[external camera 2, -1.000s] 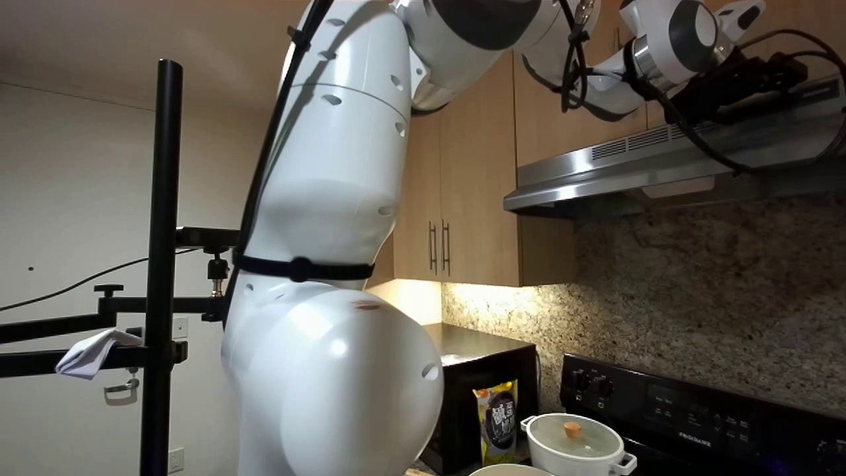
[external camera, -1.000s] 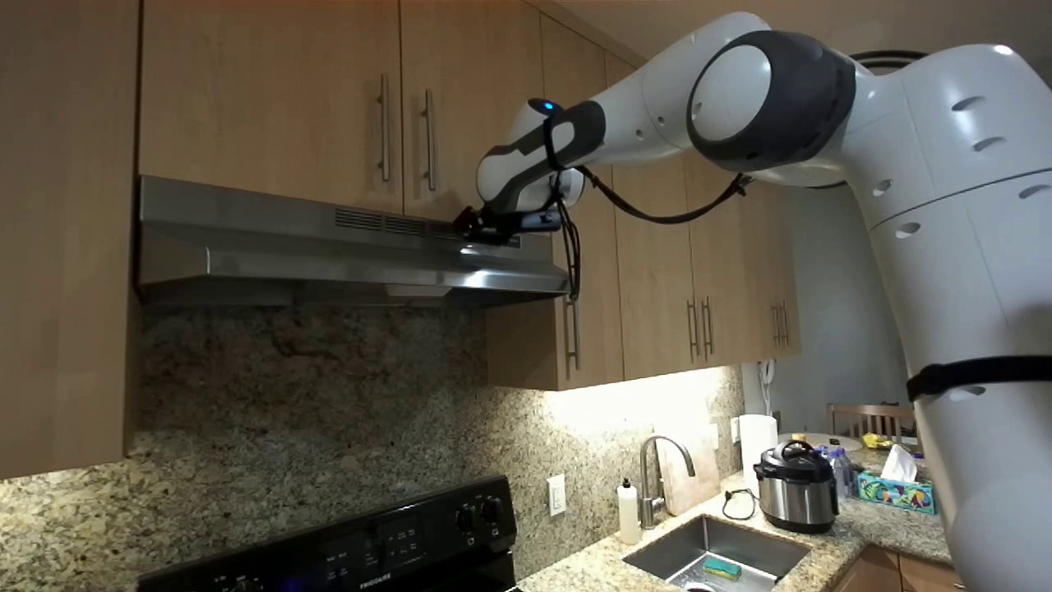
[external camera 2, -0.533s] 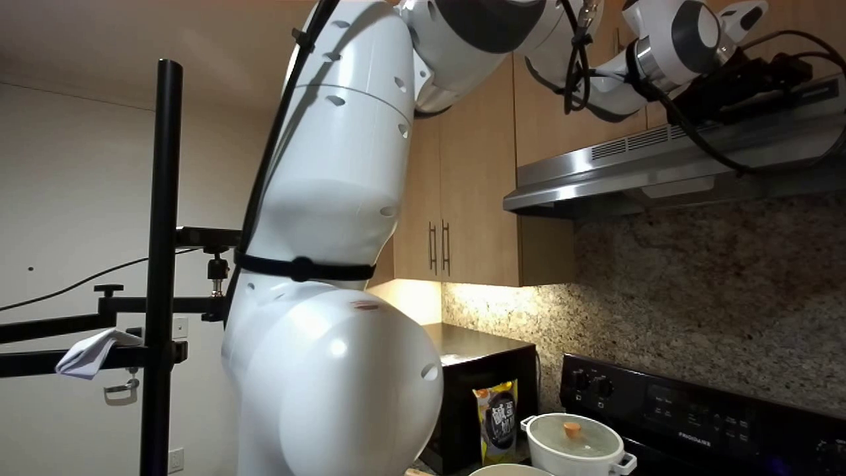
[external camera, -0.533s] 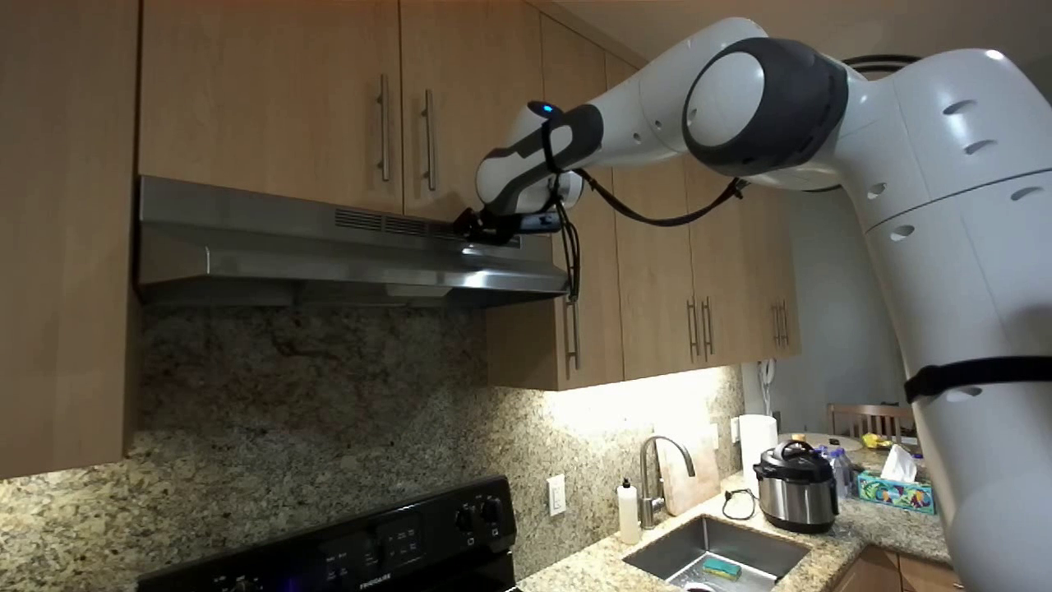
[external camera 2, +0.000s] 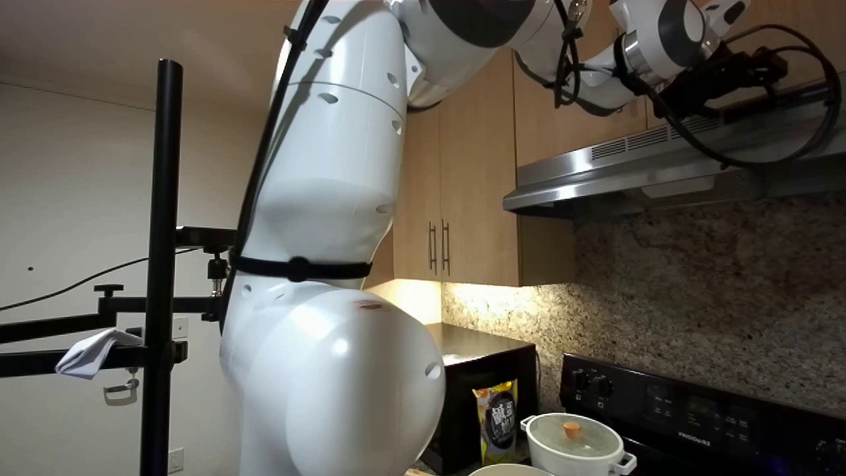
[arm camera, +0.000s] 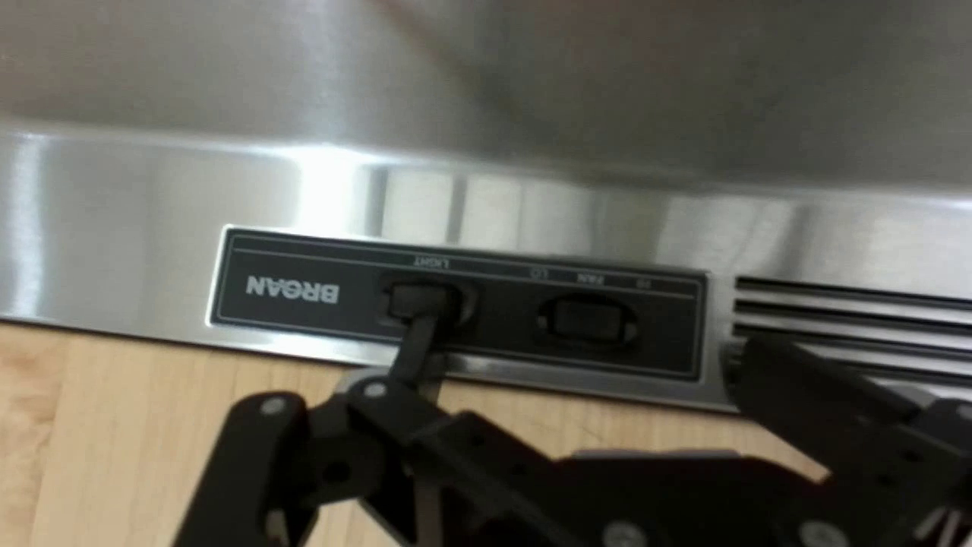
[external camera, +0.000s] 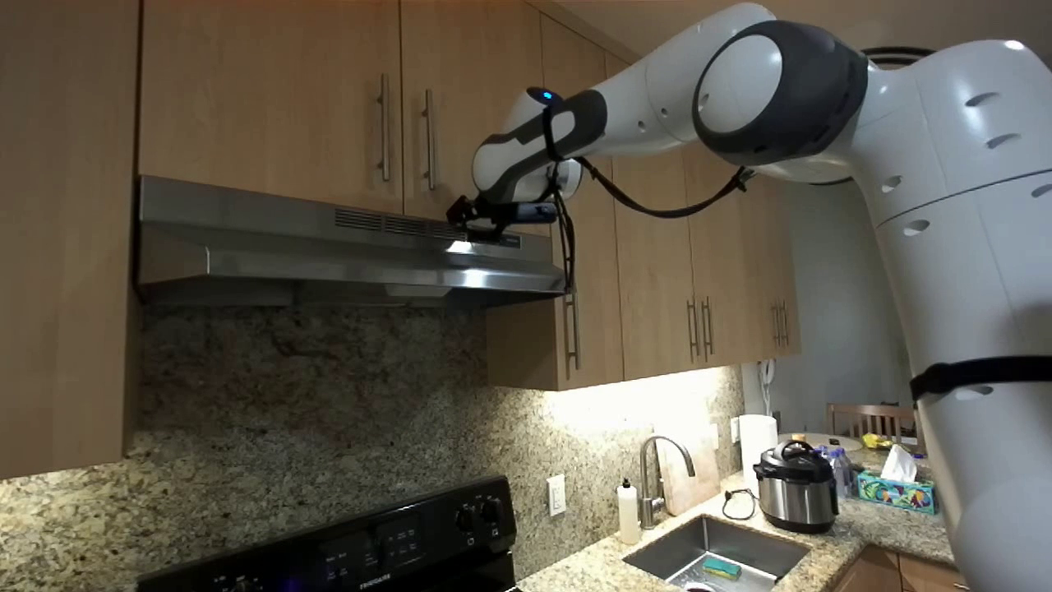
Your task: Turn off the light
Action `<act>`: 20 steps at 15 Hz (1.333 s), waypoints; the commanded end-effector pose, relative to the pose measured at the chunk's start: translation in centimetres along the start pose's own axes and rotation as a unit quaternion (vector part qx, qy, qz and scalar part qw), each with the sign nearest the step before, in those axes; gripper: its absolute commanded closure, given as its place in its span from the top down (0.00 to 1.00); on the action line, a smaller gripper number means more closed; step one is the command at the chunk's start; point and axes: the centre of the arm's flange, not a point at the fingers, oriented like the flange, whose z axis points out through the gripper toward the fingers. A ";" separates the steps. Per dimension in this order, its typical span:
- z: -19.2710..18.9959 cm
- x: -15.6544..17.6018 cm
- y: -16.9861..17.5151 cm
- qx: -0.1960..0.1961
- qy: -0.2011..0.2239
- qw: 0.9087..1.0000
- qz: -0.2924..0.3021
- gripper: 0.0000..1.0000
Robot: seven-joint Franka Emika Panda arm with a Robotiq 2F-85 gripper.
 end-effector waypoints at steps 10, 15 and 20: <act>-13.4 -4.2 -4.0 0.162 -0.043 0.986 -0.014 1.00; -17.9 -8.0 -2.2 0.161 -0.137 0.977 -0.008 1.00; -17.0 -14.6 -2.1 0.172 -0.290 0.941 -0.012 1.00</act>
